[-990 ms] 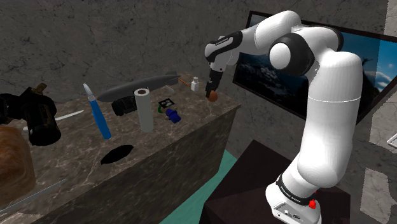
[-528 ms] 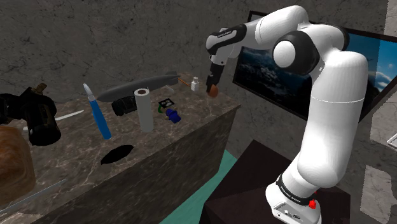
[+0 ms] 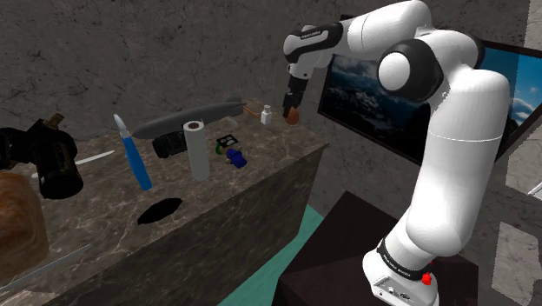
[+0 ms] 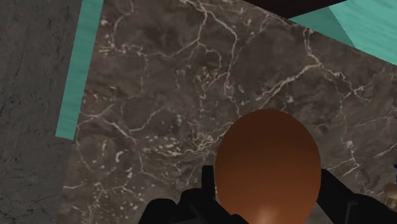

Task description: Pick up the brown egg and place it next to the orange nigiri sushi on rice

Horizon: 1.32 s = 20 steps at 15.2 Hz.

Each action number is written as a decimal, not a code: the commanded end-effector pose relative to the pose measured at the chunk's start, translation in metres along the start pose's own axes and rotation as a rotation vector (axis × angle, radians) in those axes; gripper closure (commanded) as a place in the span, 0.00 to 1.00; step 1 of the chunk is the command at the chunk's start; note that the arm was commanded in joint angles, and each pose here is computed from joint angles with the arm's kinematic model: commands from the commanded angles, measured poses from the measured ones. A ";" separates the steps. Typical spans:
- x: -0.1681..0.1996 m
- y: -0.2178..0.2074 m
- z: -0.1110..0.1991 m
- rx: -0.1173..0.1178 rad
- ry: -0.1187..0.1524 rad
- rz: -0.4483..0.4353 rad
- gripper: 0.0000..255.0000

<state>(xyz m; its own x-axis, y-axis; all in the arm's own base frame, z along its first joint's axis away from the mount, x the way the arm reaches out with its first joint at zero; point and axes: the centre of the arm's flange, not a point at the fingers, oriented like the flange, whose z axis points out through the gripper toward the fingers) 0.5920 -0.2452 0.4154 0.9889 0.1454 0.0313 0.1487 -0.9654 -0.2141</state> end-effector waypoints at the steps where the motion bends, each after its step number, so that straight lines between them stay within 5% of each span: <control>1: -0.001 -0.003 -0.010 0.000 0.000 0.000 1.00; 9: 0.000 -0.011 -0.046 0.000 0.000 0.000 1.00; 20: 0.033 -0.149 -0.016 0.000 0.000 0.000 1.00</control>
<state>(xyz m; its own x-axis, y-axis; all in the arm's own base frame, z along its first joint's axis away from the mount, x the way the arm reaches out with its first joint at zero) 0.6022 -0.1133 0.4626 0.9887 0.1466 0.0313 0.1499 -0.9652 -0.2144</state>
